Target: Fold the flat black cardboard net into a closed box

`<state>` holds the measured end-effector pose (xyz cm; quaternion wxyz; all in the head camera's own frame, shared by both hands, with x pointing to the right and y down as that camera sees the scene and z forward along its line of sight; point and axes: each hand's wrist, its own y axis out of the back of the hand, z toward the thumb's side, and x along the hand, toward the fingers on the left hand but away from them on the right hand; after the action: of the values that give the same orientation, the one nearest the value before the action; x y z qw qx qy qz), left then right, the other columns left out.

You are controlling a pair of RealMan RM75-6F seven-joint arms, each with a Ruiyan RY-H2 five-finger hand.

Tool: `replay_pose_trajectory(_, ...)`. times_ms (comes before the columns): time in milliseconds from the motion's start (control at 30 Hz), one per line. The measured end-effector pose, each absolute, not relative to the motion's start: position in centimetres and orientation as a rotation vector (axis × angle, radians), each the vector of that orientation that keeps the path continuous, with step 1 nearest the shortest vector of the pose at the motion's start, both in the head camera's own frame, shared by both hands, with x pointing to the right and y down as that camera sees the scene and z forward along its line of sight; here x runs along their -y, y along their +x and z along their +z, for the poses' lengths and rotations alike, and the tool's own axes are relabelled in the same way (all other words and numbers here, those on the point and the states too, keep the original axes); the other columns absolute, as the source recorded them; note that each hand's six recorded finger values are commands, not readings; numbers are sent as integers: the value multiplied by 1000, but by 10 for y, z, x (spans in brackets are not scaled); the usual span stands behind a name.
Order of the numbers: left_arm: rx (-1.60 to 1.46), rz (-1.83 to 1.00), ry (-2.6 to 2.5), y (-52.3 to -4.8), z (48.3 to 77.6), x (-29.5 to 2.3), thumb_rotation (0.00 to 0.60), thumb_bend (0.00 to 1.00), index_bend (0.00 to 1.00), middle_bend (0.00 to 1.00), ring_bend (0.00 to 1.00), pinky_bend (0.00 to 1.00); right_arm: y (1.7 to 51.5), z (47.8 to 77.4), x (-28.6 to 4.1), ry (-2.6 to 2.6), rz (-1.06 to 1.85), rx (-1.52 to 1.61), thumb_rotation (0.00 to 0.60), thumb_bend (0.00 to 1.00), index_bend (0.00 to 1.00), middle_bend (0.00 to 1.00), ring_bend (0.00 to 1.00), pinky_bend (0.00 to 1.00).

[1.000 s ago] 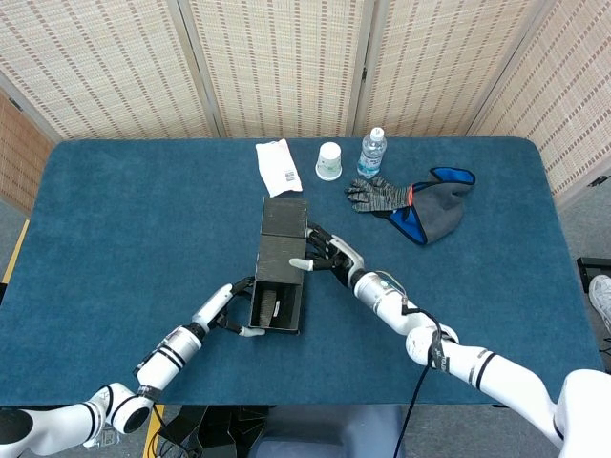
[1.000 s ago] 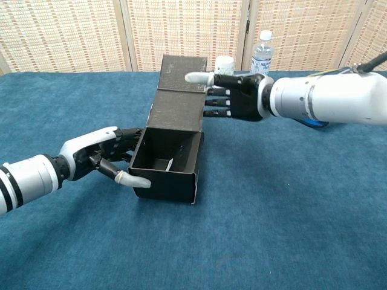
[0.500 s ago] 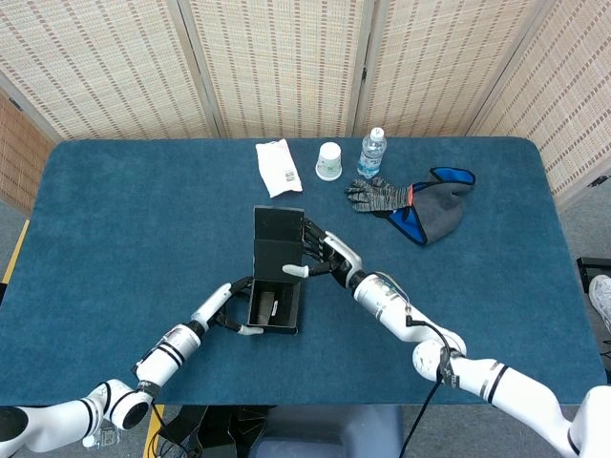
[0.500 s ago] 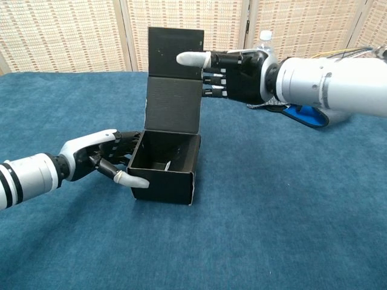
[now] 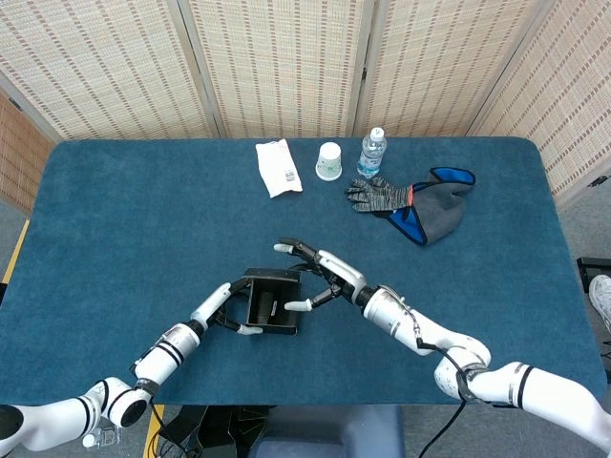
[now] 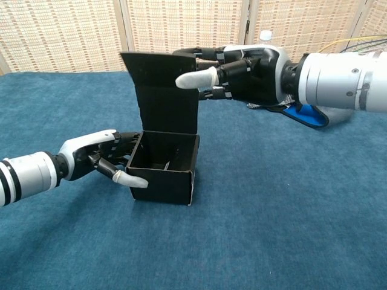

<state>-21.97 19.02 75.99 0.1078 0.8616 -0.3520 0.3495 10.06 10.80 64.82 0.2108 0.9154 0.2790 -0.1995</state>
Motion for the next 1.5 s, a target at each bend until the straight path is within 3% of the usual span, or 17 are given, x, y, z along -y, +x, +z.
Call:
replay_pose_trajectory(733, 1036, 1073, 2552, -214, 760, -192, 600, 136, 210, 302, 194, 282, 86, 637, -118, 2668, -636, -547, 600, 0, 0, 133, 64, 161)
replay_pose_trajectory(933, 1073, 1092, 2549, -212, 758, -190, 600, 136, 209, 302, 194, 282, 77, 646, -116, 2734, -760, -558, 600, 0, 2, 165, 106, 222)
replay_pose_trajectory(1167, 1121, 1099, 2535, -210, 756, -188, 600, 136, 202, 302, 194, 282, 65, 656, -114, 2846, -923, -554, 600, 0, 114, 215, 160, 281)
replay_pose_trajectory(1500, 1166, 1129, 2511, -215, 755, -187, 600, 136, 180, 302, 177, 282, 46, 664, -123, 3043, -1187, -538, 600, 0, 170, 228, 167, 287)
